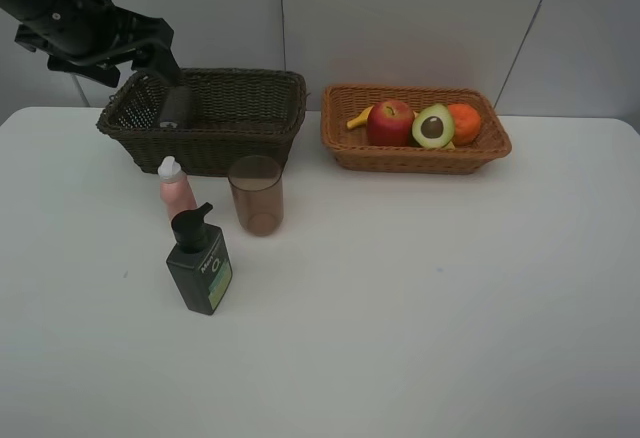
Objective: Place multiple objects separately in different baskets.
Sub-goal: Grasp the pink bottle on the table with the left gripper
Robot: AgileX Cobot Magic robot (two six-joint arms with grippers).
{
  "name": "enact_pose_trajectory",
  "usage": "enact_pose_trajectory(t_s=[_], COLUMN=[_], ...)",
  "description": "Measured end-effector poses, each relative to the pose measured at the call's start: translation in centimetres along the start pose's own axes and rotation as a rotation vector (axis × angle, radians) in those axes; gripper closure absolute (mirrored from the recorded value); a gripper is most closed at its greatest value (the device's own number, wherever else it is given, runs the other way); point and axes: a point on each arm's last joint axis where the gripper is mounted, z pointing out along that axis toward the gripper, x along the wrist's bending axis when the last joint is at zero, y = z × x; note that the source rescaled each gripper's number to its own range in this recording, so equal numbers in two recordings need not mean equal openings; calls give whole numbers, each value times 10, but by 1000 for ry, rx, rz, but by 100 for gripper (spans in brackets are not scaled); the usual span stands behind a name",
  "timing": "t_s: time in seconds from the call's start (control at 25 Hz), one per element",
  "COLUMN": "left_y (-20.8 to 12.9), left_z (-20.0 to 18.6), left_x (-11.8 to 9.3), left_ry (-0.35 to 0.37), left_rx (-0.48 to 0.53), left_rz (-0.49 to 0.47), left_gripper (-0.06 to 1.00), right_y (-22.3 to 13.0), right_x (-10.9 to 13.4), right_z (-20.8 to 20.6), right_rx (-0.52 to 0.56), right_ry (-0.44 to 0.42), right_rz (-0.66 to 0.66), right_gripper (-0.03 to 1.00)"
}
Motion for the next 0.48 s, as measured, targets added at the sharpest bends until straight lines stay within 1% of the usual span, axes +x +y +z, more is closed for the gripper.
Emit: enact_pose_trajectory(t_s=[0.2, 0.32, 0.48], left_y=[-11, -16, -20], left_z=[2, 3, 3], left_x=[-17, -24, -24], left_ry=[-3, 24, 71], left_rx=[94, 129, 162], left_rz=[31, 40, 43], left_gripper=[-5, -5, -5], right_y=[0, 0, 0], right_x=[0, 0, 0], right_z=[0, 0, 0], right_rx=[0, 0, 0], right_ry=[0, 0, 0], right_rz=[0, 0, 0], right_gripper=[-3, -3, -3])
